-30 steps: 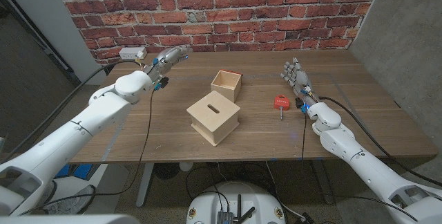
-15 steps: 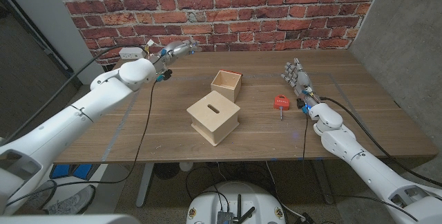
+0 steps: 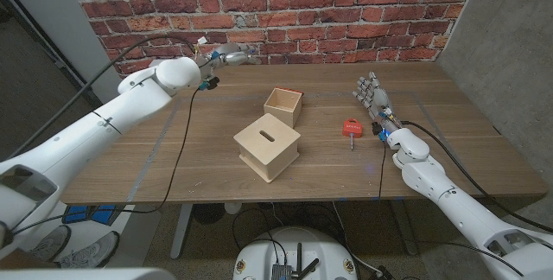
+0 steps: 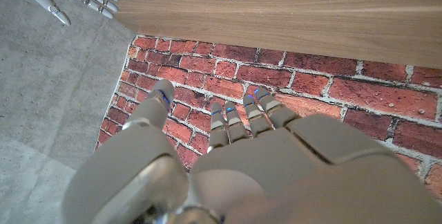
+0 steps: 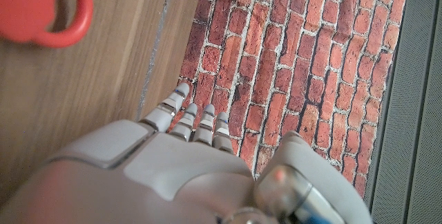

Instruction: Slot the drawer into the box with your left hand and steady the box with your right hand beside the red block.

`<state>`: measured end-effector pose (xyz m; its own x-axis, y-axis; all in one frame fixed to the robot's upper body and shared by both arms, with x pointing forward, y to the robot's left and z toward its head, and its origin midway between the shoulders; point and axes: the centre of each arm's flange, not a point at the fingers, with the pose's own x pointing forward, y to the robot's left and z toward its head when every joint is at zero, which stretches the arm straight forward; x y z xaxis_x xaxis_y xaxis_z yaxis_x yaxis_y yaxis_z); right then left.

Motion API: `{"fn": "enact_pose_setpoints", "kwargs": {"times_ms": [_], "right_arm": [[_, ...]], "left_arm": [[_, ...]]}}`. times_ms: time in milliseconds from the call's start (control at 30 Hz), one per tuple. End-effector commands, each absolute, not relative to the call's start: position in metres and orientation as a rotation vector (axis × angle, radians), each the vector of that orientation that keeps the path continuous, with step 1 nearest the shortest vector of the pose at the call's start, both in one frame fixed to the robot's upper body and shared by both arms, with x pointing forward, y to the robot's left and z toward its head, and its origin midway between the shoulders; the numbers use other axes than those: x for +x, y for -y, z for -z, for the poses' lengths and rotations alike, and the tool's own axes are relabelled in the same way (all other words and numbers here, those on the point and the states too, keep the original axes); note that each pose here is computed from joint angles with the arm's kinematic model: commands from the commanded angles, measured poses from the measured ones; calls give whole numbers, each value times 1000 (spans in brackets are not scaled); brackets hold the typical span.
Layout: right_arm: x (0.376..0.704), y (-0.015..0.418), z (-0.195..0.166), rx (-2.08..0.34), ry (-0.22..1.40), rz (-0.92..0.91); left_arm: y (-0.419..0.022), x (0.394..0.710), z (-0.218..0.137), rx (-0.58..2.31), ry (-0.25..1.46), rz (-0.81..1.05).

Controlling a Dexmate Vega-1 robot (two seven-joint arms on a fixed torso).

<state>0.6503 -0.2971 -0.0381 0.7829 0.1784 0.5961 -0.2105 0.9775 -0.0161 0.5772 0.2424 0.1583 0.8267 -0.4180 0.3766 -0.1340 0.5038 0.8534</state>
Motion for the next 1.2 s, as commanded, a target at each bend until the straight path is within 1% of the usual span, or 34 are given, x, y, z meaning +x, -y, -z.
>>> {"fn": "enact_pose_setpoints", "kwargs": {"times_ms": [33,467,1200], "right_arm": [[652,296,37,55,636,-216],[651,296,36,44,645,-219],[647,291,40,74,640,-221]], "left_arm": [[-224,579,-182,1241,547,211],[-205,590,-199,1431,494,288],[-172,591,-225,1704,491,302]]}}
